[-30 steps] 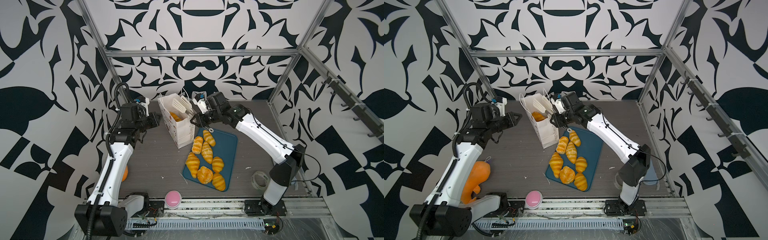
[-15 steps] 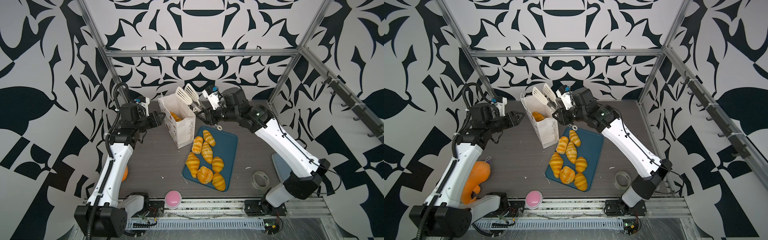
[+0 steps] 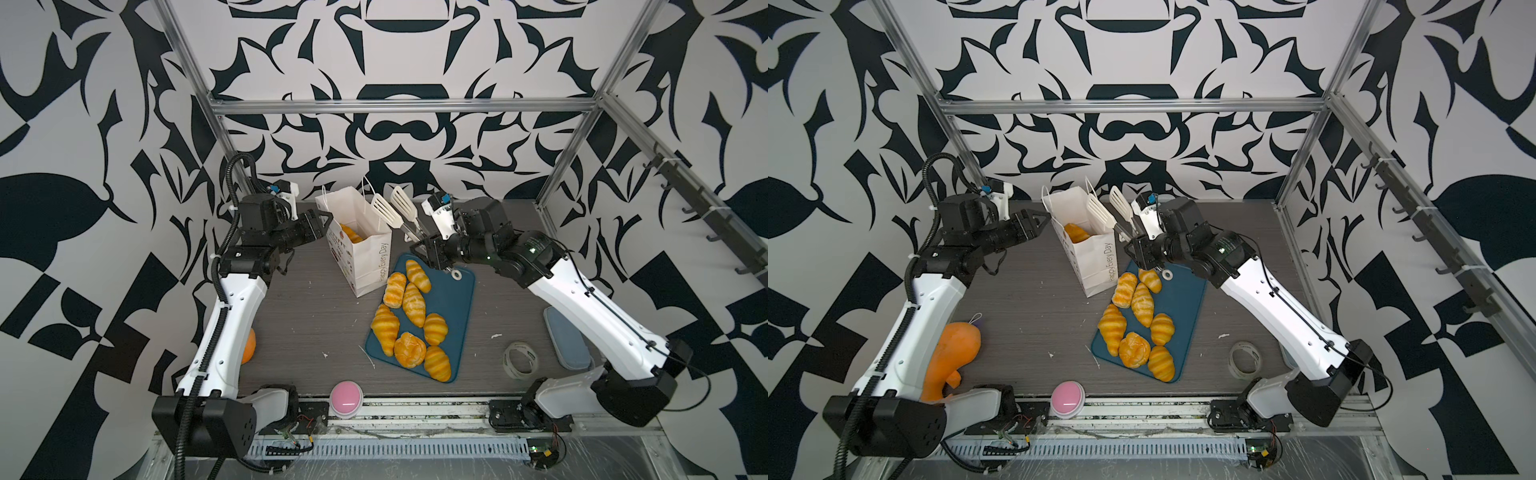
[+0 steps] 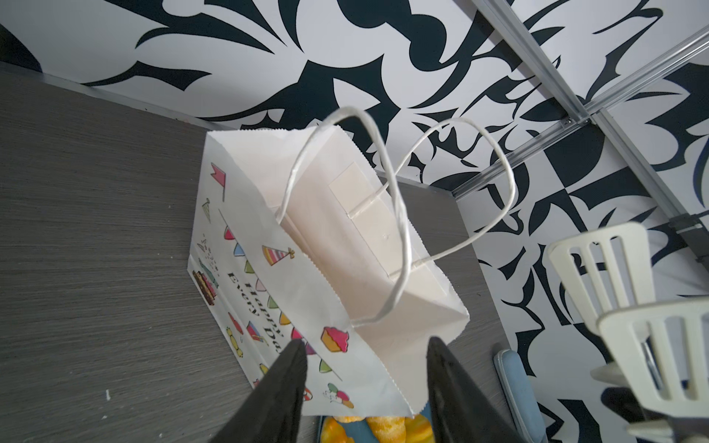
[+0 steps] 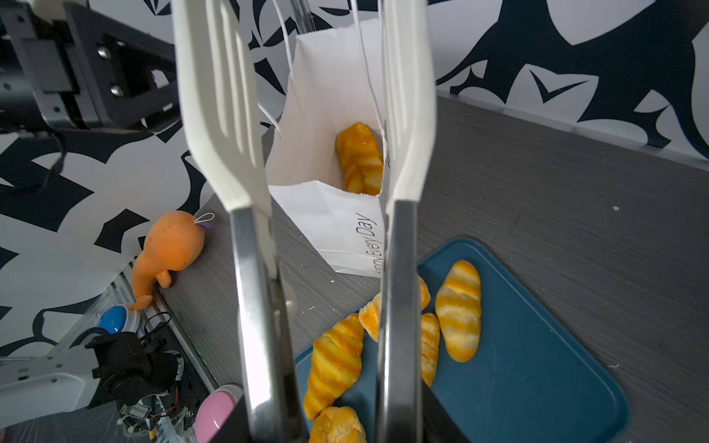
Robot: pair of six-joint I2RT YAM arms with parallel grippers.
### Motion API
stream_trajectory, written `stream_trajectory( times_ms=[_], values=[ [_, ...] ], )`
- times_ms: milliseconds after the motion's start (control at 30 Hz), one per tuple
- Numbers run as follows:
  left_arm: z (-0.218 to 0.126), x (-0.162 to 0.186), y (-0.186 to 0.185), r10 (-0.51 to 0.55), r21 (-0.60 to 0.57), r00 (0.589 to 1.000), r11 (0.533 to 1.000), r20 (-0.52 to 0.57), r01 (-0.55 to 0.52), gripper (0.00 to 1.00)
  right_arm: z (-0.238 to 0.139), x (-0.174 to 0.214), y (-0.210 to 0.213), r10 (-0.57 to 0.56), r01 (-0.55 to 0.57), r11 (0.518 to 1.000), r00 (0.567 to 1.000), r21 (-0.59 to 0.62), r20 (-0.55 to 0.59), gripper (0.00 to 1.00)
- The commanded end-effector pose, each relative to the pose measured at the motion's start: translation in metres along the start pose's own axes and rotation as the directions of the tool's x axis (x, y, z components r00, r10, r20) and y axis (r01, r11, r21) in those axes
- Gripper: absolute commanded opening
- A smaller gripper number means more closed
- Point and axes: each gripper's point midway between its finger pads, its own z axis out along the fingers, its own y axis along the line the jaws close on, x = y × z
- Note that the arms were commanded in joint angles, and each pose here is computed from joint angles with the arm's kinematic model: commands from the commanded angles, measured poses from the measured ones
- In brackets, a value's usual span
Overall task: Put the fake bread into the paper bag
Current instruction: 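Withdraw the empty tongs from the bag and move them over the tray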
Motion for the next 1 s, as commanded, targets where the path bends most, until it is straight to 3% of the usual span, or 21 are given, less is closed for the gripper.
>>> stream_trajectory(
  times_ms=[0,267,367,533,600,967],
  values=[
    [0.006,-0.015,-0.006,-0.015,0.025,1.000,1.000,0.010,0.015,0.51,-0.022,-0.022,0.001,0.004,-0.003,1.000,0.992,-0.007,0.129,0.48],
    [0.024,-0.017,-0.005,-0.040,0.061,0.999,0.997,-0.034,0.042,0.37,-0.017,0.005,-0.021,0.074,-0.075,0.997,0.993,0.006,0.095,0.48],
    [0.025,-0.016,-0.003,-0.035,0.050,0.999,0.998,-0.033,0.037,0.21,-0.012,0.016,-0.029,0.108,-0.109,0.994,0.991,0.007,0.075,0.47],
    [0.020,-0.011,-0.004,-0.029,0.046,0.999,0.998,-0.035,0.030,0.09,-0.007,0.030,-0.036,0.134,-0.135,0.991,0.990,0.020,0.044,0.47],
    [0.020,-0.007,-0.004,-0.020,0.039,0.999,0.999,-0.043,0.021,0.00,-0.005,0.036,-0.040,0.143,-0.144,0.989,0.989,0.028,0.030,0.47],
    [0.012,0.015,0.002,0.012,-0.009,0.998,1.000,-0.068,-0.013,0.00,0.012,0.078,-0.067,0.261,-0.257,0.963,0.964,0.082,-0.051,0.46]
  ],
)
